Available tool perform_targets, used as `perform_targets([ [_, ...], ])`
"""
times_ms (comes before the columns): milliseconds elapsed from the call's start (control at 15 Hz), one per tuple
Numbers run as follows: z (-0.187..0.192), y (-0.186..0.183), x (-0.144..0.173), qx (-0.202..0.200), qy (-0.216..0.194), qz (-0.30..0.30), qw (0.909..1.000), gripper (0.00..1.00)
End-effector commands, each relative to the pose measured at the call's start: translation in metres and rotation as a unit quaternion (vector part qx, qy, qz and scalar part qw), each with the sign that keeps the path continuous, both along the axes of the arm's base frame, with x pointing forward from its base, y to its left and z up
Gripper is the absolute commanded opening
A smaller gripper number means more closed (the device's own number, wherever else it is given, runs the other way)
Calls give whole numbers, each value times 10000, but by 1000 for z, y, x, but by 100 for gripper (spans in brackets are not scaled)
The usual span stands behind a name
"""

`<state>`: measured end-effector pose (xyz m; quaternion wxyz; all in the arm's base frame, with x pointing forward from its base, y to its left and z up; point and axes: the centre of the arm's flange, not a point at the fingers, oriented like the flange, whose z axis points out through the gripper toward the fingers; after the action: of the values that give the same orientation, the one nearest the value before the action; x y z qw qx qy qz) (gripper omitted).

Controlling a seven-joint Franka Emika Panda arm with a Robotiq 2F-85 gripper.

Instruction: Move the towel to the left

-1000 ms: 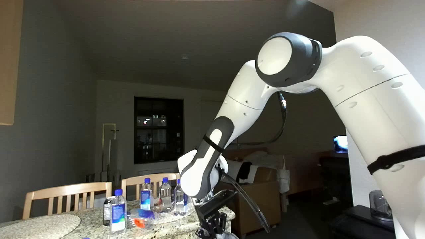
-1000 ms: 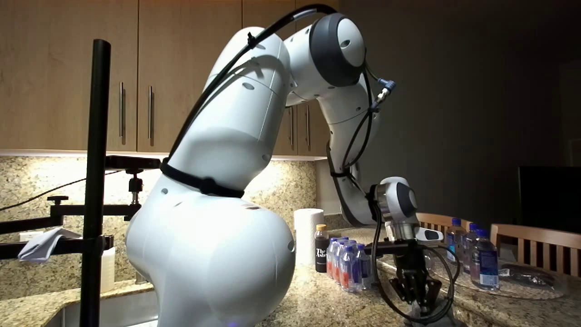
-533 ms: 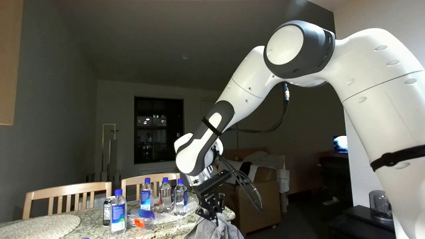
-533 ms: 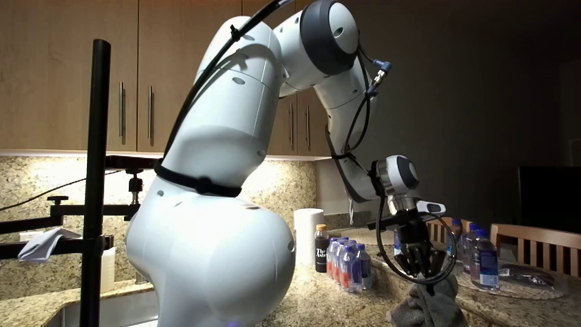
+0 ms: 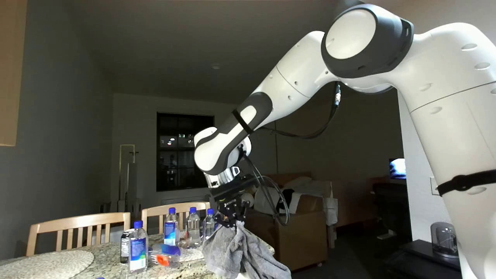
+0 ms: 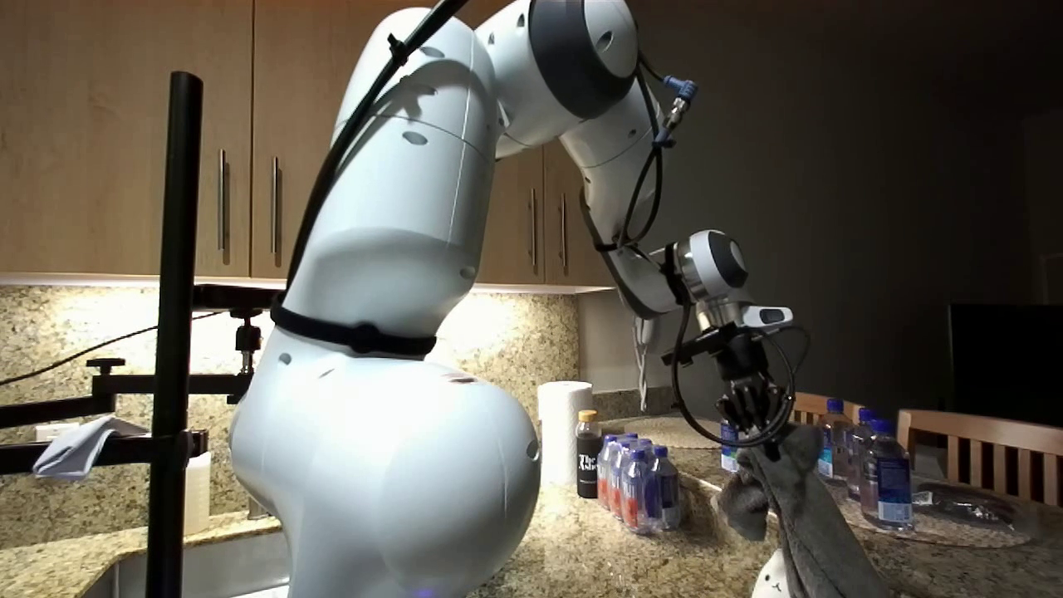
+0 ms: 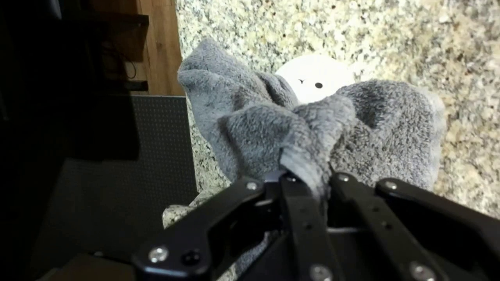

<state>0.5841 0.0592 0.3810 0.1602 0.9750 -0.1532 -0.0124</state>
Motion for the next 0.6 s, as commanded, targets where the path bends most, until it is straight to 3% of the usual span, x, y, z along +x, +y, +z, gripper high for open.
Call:
perform_targets([
  [0,45,22,8,19,-414,-443,9982,10],
  [533,102,99,32,344,-1259,-731,9888,9],
])
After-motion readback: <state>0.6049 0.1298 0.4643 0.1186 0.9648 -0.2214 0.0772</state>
